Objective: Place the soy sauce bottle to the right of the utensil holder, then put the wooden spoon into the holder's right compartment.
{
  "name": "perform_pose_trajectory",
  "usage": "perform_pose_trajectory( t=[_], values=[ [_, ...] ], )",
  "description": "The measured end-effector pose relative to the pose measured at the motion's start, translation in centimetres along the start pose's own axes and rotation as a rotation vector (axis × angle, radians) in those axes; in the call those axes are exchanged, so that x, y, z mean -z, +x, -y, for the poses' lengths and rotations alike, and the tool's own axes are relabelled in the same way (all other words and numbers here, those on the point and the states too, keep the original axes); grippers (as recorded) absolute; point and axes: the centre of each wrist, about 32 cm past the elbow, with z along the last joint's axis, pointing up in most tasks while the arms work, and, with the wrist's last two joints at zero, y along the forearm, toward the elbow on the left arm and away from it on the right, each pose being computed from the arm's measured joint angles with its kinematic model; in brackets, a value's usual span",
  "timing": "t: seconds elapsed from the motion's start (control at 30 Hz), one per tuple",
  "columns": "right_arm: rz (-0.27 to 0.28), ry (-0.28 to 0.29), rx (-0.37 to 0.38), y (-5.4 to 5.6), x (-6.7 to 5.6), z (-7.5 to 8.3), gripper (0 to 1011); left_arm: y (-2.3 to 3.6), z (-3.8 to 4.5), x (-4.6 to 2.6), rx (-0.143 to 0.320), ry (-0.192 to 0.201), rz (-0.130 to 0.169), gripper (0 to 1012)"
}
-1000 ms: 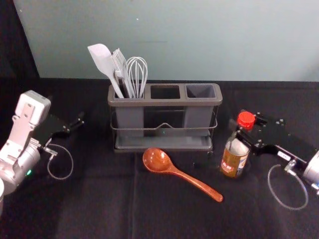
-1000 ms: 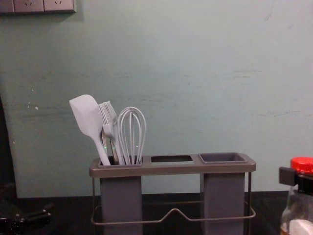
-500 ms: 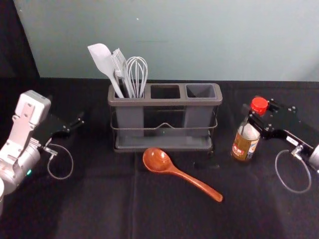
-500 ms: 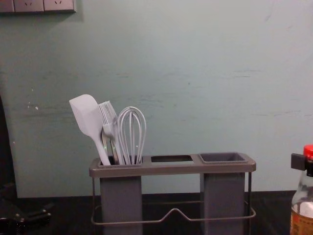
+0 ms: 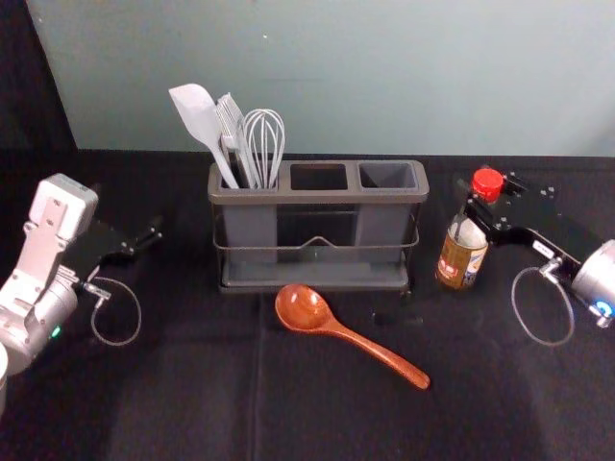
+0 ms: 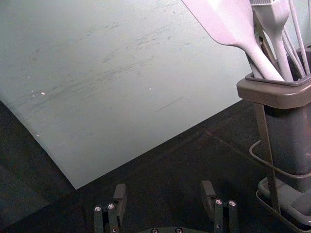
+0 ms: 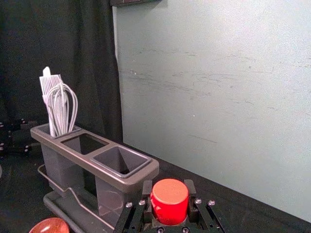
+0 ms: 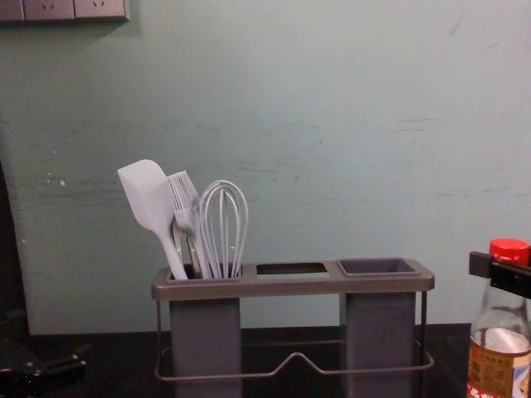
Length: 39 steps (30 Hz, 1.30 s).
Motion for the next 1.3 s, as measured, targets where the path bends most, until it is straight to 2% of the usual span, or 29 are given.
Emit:
perform_pose_trajectory(
  t=[0.27, 1.3],
  values=[
    [-0.014, 0.011, 0.005, 0.0, 0.3, -1.0, 387, 0.00, 0.00, 0.00, 0.000, 0.000, 0.000, 1005],
    [-0.025, 0.008, 0.018, 0.3, 1.3, -2.8, 387, 0.00, 0.00, 0.00, 0.000, 0.000, 0.000, 1005]
  ],
)
